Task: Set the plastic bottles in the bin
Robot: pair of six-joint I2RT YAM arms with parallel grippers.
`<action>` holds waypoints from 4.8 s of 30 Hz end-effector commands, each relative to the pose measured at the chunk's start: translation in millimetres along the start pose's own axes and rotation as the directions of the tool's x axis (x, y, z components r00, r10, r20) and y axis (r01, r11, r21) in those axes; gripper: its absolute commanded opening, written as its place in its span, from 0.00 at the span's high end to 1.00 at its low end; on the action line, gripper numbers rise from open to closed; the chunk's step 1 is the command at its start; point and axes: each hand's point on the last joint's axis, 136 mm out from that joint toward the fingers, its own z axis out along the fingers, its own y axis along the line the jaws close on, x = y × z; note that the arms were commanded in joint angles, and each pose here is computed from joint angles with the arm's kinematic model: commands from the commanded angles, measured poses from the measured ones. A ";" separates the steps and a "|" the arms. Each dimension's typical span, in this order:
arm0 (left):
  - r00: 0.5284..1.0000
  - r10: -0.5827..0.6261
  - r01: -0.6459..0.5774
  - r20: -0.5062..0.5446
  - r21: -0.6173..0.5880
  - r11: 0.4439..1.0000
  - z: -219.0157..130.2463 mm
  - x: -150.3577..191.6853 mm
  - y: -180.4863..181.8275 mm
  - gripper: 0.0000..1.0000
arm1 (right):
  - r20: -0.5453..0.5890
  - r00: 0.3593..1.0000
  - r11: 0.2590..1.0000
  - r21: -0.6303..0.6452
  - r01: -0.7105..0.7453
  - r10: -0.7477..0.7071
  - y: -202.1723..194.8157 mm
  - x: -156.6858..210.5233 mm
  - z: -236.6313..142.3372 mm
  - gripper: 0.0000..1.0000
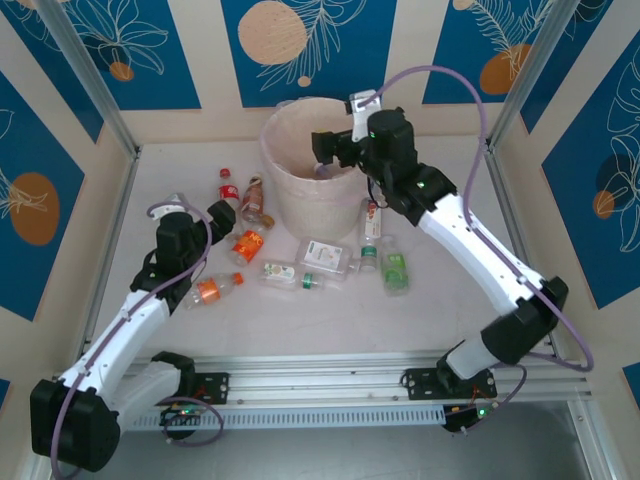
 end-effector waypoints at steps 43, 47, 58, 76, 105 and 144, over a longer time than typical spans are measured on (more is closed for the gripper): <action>0.542 0.506 -0.612 -0.671 0.098 0.785 97.2 149.7 37.8 0.21 | 0.058 0.900 0.890 0.138 -0.436 0.432 -117.0 121.1 -102.7 0.01; 0.545 0.500 -0.621 -0.673 0.077 0.780 102.4 151.5 42.9 0.21 | 0.057 0.896 0.885 0.142 -0.443 0.439 -118.8 121.1 -102.1 0.01; 0.585 0.527 -0.579 -0.616 0.137 0.803 94.2 145.2 24.3 0.33 | 0.033 0.890 0.878 0.150 -0.454 0.455 -120.1 126.6 -95.8 0.01; 0.733 0.519 -0.429 -0.441 0.292 0.855 59.7 112.9 -35.1 0.62 | 0.028 0.886 0.873 0.162 -0.461 0.463 -123.7 129.9 -91.9 0.01; 0.998 0.060 -0.063 0.026 0.171 0.983 -26.3 -46.5 -62.9 1.00 | 0.031 0.886 0.871 0.172 -0.460 0.462 -126.9 132.5 -98.4 0.01; 0.844 0.514 -0.469 0.155 0.678 0.566 10.0 -16.4 -288.3 0.97 | 0.047 0.893 0.871 0.203 -0.448 0.448 -134.6 132.9 -113.9 0.02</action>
